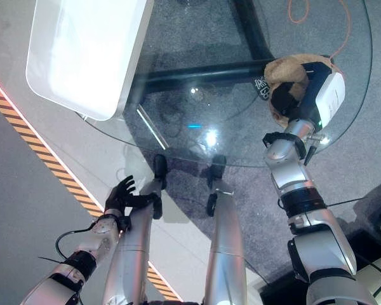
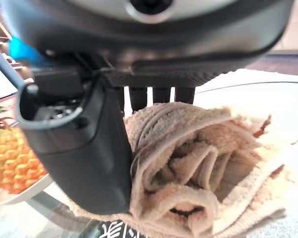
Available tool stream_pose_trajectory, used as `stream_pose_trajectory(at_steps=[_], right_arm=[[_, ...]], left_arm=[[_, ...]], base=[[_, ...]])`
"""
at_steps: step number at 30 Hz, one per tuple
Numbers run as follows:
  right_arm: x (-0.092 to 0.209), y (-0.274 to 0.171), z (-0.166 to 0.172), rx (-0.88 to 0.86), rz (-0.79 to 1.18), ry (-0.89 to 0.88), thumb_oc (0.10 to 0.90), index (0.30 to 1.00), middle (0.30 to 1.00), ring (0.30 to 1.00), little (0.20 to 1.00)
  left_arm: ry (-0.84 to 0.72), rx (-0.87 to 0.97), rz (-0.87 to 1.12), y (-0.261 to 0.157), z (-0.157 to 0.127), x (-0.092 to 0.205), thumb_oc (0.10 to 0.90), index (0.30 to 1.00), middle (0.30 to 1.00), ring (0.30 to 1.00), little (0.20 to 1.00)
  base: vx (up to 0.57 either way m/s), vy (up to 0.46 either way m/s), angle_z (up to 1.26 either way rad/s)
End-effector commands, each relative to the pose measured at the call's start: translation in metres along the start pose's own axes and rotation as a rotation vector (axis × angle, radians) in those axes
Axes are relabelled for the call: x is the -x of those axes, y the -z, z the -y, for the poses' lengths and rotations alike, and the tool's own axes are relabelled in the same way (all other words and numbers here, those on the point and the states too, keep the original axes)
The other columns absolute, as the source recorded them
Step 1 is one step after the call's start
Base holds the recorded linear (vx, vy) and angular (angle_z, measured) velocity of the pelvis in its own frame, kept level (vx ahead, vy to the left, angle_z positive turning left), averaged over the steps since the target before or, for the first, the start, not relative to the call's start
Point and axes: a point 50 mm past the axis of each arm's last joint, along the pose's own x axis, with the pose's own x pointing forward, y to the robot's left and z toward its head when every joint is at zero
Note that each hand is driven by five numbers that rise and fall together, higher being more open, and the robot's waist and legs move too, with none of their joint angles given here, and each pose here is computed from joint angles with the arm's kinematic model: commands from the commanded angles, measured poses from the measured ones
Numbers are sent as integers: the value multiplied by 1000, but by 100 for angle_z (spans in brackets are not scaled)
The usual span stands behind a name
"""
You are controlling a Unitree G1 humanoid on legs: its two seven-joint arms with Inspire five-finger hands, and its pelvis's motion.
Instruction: Wipe the table with a cloth and put it in the basket.
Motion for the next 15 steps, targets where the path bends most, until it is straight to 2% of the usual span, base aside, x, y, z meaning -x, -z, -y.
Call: stream_pose_trajectory(at_steps=[1,15], right_arm=[[50,-60,-47,-169,253,-328,100,300,300,300,200],[111,-102,-83,-188,411,-640,100,300,300,300,200]], left_arm=[[-11,-9,-163,57,5,26,800,900,900,900,900],[5,2,-161,53,16,24,800,900,900,900,900]], base=[[9,46,3],[8,22,2]])
